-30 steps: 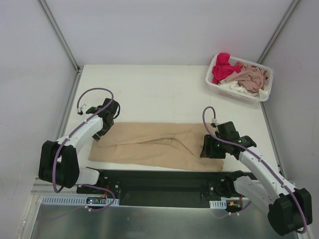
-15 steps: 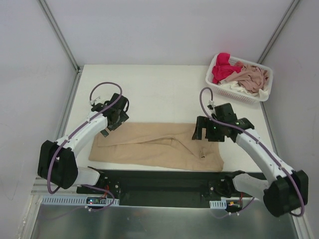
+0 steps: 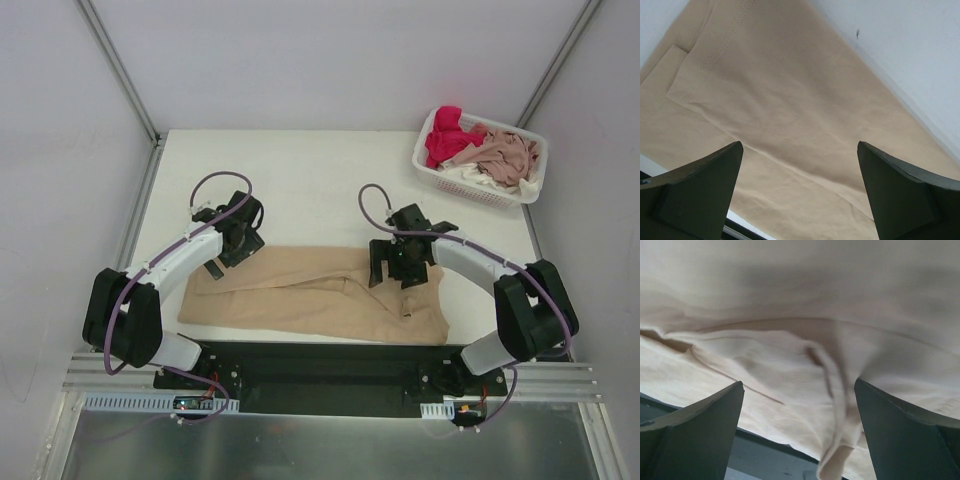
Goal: Fold and stack the t-shirts
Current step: Fold the other side of the tshirt into a rectangle
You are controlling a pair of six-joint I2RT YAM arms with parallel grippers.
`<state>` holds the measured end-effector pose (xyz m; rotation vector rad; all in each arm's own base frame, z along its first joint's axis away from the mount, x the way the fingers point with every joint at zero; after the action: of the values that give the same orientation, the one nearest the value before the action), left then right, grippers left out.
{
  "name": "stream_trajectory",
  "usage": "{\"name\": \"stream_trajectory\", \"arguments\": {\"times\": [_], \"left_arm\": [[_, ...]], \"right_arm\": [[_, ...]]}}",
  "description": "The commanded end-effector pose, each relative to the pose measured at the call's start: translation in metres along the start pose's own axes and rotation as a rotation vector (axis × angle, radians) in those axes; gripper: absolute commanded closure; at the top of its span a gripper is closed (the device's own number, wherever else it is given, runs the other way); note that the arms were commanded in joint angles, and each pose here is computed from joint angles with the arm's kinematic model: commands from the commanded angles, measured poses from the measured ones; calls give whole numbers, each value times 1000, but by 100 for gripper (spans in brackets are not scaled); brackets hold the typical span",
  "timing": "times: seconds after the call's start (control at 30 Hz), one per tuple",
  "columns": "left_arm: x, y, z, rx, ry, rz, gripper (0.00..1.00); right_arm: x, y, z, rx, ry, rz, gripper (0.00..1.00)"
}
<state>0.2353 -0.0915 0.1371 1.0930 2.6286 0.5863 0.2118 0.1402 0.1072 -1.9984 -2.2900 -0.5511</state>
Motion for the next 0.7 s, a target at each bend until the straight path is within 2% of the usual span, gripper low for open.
{"name": "stream_trajectory", "arguments": {"times": [0.0,0.2,0.43,0.67], "left_arm": [[1,-3,-1,2,-5,16,1],[3,-4,0,5,-1,19,1],[7,-4,-1,-8,0,15,1],[5,2,-8,-29,-23,23,1]], "right_arm": [[28,-1,1,-22,-19,-120,3],[45,-17,-8,-46,-141,-204,3],[78,-45,-18,-44,-85,-339,3],[106,-110,-25,78,-33,-555,3]]}}
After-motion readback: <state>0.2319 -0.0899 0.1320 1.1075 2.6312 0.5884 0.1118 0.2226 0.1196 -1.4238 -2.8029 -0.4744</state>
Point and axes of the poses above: each gripper's point midway between its finger pads, its own z axis out along the fingers, its own x axis along the line the jaws close on, y = z × x, the point moved 7 cm from there along -z, back along the fingers, and after that the axes turned 3 degrees about -z, right-handed, at the moved point
